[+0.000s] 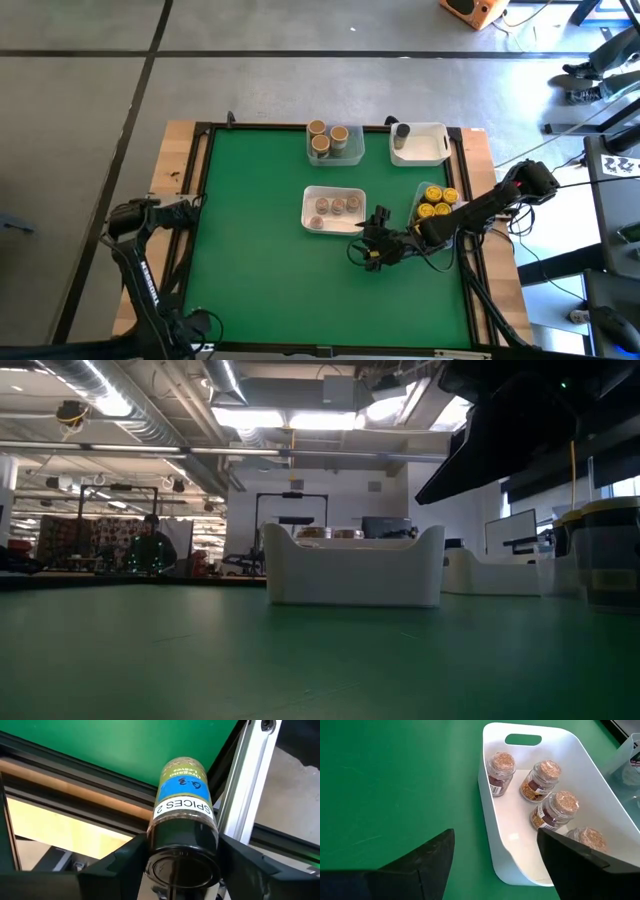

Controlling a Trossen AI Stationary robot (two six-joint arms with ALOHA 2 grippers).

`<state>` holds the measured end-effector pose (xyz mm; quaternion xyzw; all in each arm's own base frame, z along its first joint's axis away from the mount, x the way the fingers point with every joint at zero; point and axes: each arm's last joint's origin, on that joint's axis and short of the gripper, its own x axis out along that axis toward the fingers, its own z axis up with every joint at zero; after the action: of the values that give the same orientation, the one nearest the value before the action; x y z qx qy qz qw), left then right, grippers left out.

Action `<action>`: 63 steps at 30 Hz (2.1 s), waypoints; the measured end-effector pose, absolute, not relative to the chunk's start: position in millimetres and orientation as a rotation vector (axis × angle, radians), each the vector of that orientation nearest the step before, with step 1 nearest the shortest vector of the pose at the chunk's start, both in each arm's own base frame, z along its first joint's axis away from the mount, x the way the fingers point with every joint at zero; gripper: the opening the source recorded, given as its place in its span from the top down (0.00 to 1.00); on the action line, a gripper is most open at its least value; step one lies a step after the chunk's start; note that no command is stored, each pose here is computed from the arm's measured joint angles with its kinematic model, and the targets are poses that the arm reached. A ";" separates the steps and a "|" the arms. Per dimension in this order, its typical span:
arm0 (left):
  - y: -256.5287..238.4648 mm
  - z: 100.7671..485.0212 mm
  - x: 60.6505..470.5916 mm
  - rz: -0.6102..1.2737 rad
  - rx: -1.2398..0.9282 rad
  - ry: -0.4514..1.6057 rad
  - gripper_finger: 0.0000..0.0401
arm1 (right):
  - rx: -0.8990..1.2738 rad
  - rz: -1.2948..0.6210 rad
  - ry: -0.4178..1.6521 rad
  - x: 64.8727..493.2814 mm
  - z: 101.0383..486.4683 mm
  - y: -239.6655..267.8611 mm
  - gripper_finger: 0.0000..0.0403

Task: Sort spices by type
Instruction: Put the black seasoning bottle into the top white bin

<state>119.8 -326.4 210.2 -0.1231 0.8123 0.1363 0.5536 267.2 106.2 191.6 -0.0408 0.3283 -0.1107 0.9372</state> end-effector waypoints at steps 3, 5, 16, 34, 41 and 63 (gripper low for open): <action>-325.7 210.2 121.8 0.326 -0.293 1.907 0.50 | -0.084 -0.226 0.671 267.2 191.6 106.2 0.29; -324.4 210.1 124.7 0.326 -0.295 1.910 0.50 | -0.084 -0.226 0.671 267.2 191.6 106.2 0.29; -296.6 214.5 168.9 0.331 -0.228 1.893 0.50 | -0.079 -0.223 0.666 267.6 192.0 106.5 0.29; -180.7 230.8 304.4 0.245 -0.188 1.632 0.48 | 0.040 -0.023 0.555 284.4 193.9 119.4 0.29; -154.4 222.6 332.4 0.185 -0.194 1.569 0.50 | 0.040 0.048 0.506 297.7 180.9 127.0 0.29; -150.9 226.5 342.0 0.122 -0.200 1.497 0.36 | 0.053 0.039 0.528 299.8 172.5 128.1 0.29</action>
<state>342.0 -150.9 226.5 -0.0905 0.6790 0.0553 0.7264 299.8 128.1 172.5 0.0259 0.2611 0.0193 0.9648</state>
